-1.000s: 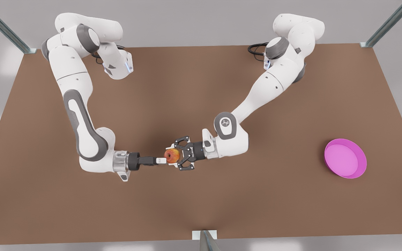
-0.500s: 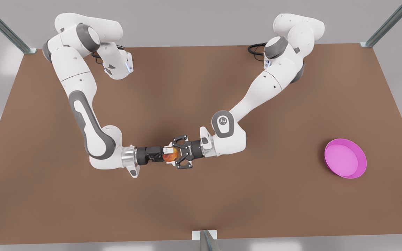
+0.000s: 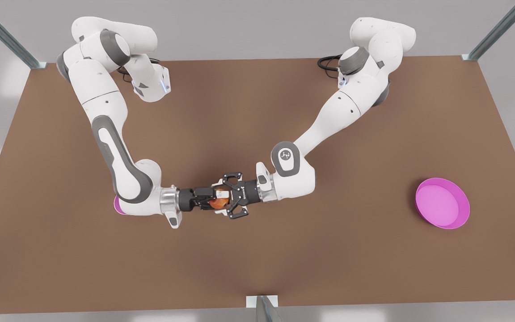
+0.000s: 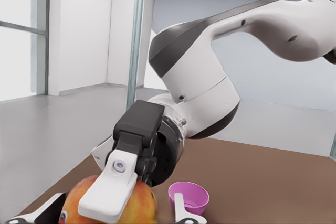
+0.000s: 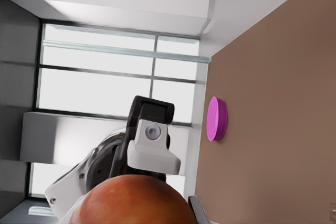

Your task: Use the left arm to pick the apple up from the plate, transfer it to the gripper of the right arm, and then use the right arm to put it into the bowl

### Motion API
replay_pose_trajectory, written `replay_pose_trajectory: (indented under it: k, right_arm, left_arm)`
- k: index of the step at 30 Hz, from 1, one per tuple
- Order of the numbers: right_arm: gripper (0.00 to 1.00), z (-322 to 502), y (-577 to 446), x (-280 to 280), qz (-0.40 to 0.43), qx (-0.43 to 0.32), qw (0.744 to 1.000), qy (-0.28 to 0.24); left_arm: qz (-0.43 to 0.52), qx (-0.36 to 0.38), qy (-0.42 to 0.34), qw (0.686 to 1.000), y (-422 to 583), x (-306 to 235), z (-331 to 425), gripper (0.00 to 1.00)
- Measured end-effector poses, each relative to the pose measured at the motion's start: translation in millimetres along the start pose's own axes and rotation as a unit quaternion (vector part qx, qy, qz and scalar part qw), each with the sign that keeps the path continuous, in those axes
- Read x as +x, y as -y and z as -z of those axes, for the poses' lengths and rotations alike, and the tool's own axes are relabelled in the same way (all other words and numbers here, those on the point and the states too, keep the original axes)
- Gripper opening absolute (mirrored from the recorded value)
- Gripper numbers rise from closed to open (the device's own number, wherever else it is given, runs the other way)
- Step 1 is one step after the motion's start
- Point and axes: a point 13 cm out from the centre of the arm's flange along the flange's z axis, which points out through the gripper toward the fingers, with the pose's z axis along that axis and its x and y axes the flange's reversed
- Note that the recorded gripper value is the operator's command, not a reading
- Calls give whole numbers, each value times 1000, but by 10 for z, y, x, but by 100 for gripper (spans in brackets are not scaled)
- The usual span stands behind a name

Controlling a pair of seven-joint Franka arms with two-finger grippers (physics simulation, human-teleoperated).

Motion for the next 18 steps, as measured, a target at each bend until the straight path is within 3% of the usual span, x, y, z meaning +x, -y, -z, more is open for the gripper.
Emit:
replay_pose_trajectory:
  k: [13,15,18]
  right_arm:
    - [71,799,232,-119,31,34,999,2]
    - [71,1003,340,-132,40,57,998,-4]
    - [71,1464,569,-144,57,115,992,-19]
  left_arm:
    - [-3,-15,-4,1000,-270,16,264,99]
    - [-4,-25,-27,999,-516,79,718,100]
    - [-120,-38,-176,976,-1142,-17,2302,100]
